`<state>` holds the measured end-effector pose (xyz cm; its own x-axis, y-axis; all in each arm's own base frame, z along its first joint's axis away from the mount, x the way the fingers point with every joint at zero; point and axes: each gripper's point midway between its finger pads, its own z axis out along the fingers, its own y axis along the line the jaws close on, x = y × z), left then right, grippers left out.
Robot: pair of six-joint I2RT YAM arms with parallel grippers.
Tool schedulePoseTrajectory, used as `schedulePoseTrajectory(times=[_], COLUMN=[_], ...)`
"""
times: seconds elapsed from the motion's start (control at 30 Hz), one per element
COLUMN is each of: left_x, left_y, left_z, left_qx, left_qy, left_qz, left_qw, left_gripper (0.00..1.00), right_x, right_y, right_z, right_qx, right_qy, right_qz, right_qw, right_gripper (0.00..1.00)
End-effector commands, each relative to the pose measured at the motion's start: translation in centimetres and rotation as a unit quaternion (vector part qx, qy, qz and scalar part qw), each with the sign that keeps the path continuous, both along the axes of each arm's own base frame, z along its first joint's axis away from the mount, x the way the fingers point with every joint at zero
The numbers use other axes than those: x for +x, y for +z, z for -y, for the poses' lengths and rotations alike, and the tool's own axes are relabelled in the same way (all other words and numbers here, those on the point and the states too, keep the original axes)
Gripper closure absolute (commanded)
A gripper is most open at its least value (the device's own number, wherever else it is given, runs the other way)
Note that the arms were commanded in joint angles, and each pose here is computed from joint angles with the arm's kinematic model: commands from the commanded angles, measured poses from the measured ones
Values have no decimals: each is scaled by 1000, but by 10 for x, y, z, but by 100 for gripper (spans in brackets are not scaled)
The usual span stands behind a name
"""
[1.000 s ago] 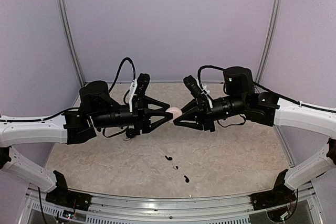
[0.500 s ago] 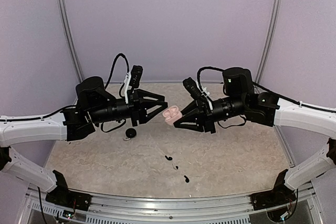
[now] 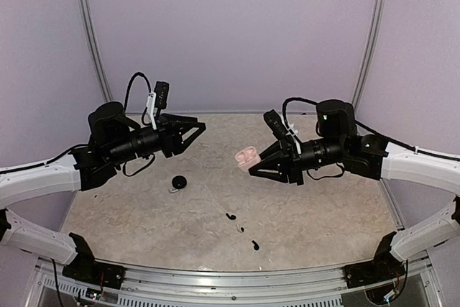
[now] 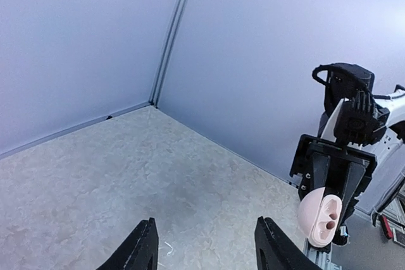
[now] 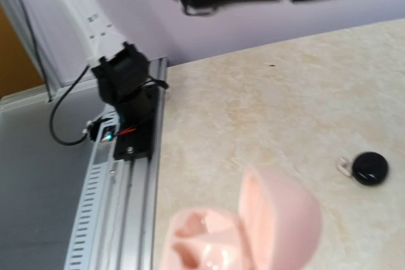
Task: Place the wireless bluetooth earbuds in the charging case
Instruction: Open the charging case at the corner of the board, then pick up the left earbud from the center of the board.
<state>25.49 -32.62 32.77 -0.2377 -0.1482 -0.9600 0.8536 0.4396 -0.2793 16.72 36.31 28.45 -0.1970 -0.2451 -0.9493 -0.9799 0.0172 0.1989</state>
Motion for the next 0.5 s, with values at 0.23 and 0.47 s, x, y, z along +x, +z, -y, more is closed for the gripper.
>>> schedulePoseTrajectory(times=[0.23, 0.47], left_x=[57, 44], left_y=[-117, -180], left_z=[-113, -152], left_qx=[100, 68], left_qy=[237, 321], left_qz=[-242, -345], left_qw=[936, 880], left_gripper=[49, 51], right_x=[10, 9], right_y=[6, 0], right_z=[18, 21], right_qx=[28, 29], right_qy=[-17, -17], right_qz=[3, -1], right_qw=[999, 999], right_gripper=[100, 100])
